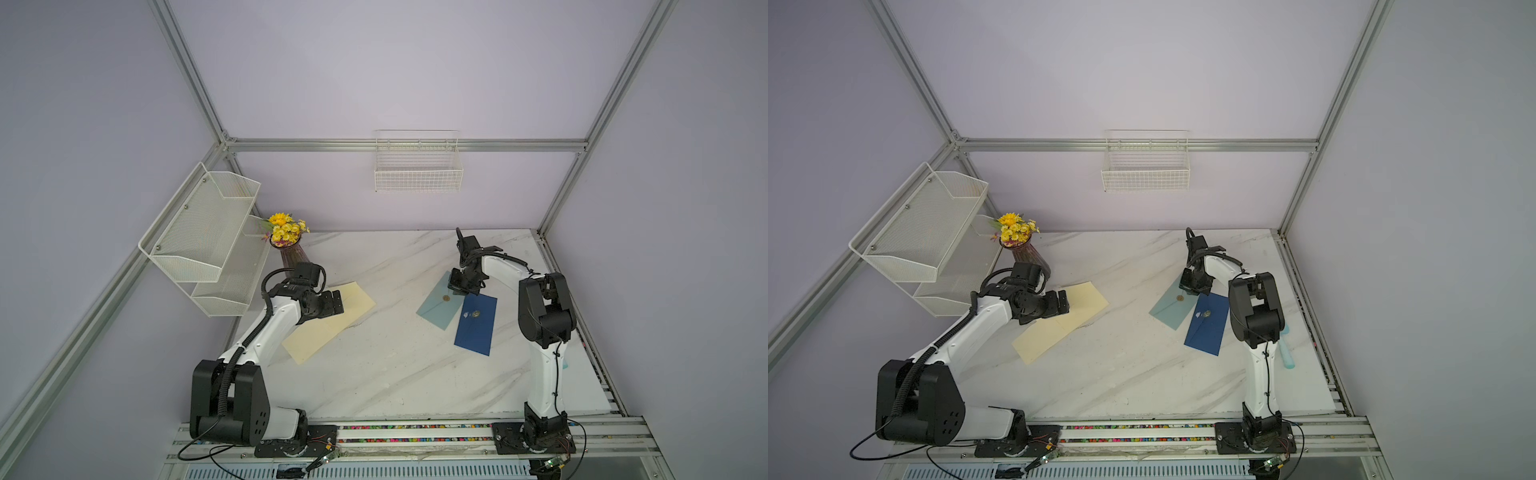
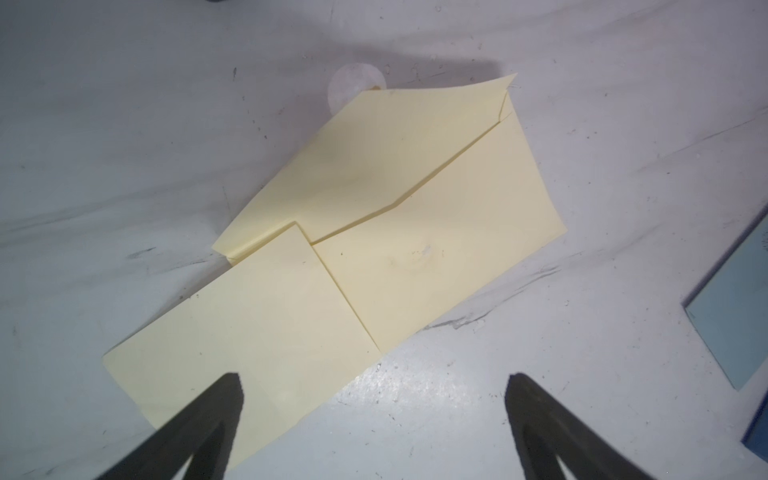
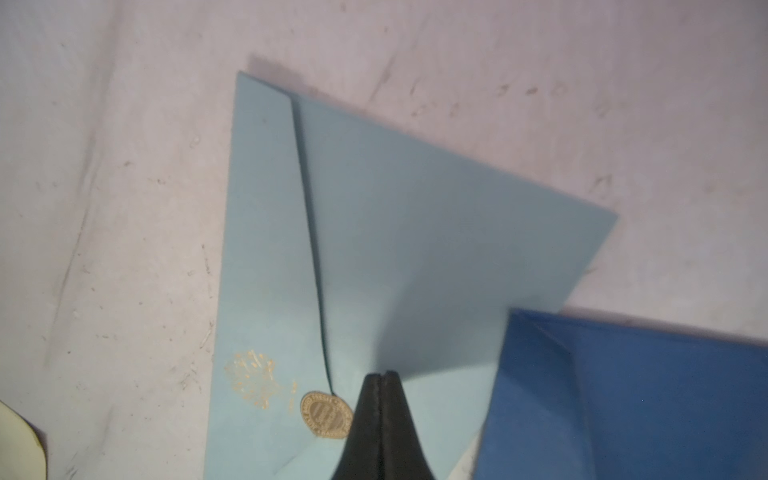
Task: Fold the letter paper in half and place it into the envelope
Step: Move the envelope to the center of the board, then adjust the letter paper at the center of the board.
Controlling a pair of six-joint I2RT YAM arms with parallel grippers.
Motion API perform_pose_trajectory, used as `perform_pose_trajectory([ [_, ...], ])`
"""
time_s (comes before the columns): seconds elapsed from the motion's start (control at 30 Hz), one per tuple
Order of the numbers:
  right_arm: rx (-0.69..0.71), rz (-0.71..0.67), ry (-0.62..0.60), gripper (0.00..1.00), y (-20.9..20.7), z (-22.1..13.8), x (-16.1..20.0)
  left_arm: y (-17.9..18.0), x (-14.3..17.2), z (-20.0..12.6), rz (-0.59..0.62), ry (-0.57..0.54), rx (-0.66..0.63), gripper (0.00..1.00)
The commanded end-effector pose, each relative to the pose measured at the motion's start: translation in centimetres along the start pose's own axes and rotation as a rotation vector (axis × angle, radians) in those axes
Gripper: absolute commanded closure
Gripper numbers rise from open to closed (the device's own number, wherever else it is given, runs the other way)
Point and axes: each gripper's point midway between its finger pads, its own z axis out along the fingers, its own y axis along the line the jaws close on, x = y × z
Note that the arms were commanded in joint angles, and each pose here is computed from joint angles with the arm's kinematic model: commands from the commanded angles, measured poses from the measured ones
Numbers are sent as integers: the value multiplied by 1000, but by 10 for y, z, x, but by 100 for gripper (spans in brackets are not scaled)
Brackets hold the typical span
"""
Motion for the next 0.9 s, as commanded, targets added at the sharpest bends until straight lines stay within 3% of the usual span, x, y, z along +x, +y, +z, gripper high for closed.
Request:
perform_pose_trajectory([
  [0.0, -9, -44, 21, 100, 6, -9, 1, 18, 0, 5, 14, -5, -59, 0],
  [0.03, -40, -47, 22, 100, 13, -13, 2, 23, 2, 8, 10, 1, -70, 0],
  [0.07, -82, -48, 22, 92, 21, -20, 3, 27, 4, 10, 1, 5, -80, 0],
  [0.1, -116, -49, 22, 72, 27, -26, 4, 32, 10, 20, -3, 39, -93, 0],
  [0.13, -153, -50, 20, 43, 34, -34, 7, 35, 14, 26, -11, 53, -96, 0],
  [0.17, -188, -50, 20, 23, 40, -40, 10, 37, 19, 31, -15, 65, -94, 0],
  [0.2, -212, -49, 22, 7, 45, -45, 13, 39, 21, 35, -21, 70, -94, 0],
  [0.23, -228, -44, 27, 3, 47, -50, 17, 40, 25, 40, -29, 79, -91, 0],
  [0.53, -306, 20, 72, 3, 51, -61, 49, 31, 40, 71, -70, 142, -24, 0],
  [0.87, -336, 29, 73, 3, 67, -62, 56, -4, 53, 74, -97, 194, 84, 0],
])
